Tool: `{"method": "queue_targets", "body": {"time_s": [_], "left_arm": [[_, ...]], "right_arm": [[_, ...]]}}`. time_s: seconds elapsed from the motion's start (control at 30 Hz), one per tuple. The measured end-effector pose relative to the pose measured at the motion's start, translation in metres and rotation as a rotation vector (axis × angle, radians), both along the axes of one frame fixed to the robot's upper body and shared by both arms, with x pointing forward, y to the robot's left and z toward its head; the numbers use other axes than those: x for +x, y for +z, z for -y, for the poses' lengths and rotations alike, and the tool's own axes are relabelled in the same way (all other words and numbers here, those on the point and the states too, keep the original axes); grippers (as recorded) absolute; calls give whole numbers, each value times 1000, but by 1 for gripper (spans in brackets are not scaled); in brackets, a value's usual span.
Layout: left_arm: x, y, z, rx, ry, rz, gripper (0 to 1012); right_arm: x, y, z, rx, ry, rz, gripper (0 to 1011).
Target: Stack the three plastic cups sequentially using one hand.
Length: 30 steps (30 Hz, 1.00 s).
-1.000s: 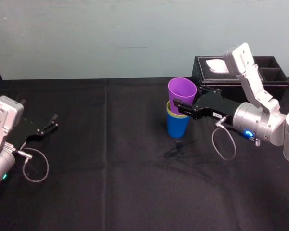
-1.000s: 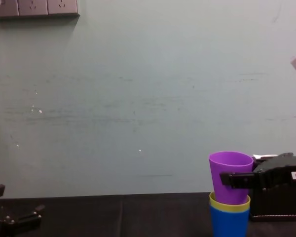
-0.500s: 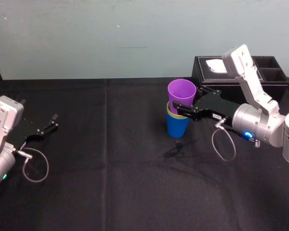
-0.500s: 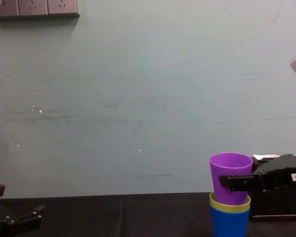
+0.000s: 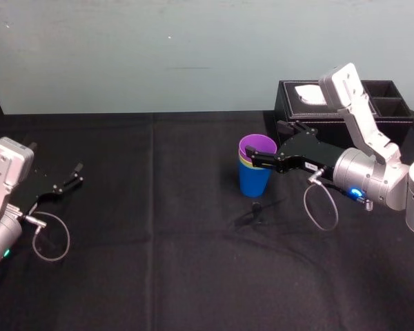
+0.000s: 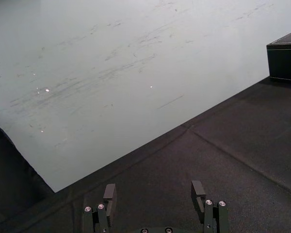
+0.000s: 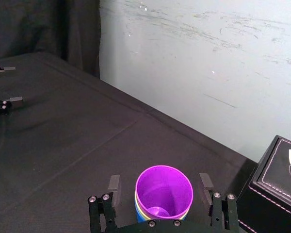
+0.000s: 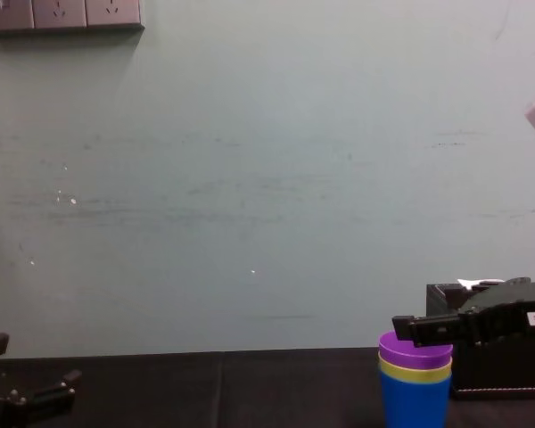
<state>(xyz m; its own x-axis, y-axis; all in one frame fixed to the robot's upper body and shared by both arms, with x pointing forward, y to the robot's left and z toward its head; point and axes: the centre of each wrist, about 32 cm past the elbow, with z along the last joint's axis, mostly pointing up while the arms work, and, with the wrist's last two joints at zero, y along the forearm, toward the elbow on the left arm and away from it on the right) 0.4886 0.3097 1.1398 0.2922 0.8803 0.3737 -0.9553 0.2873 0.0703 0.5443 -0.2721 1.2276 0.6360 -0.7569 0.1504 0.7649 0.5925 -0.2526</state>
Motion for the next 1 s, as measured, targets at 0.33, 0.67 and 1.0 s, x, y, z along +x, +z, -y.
{"method": "queue_targets", "body": {"time_s": [0.33,0.67,1.0], "left_arm": [[0,0,0,0,0,0,1010],[0,0,0,0,0,0,1010],[0,0,0,0,0,0,1010]], "right_arm": [[0,0,0,1,0,-1,1003],[-4,1,1,13,-14,13,1003],[-10,2,29,12,-80,35,1003]]}}
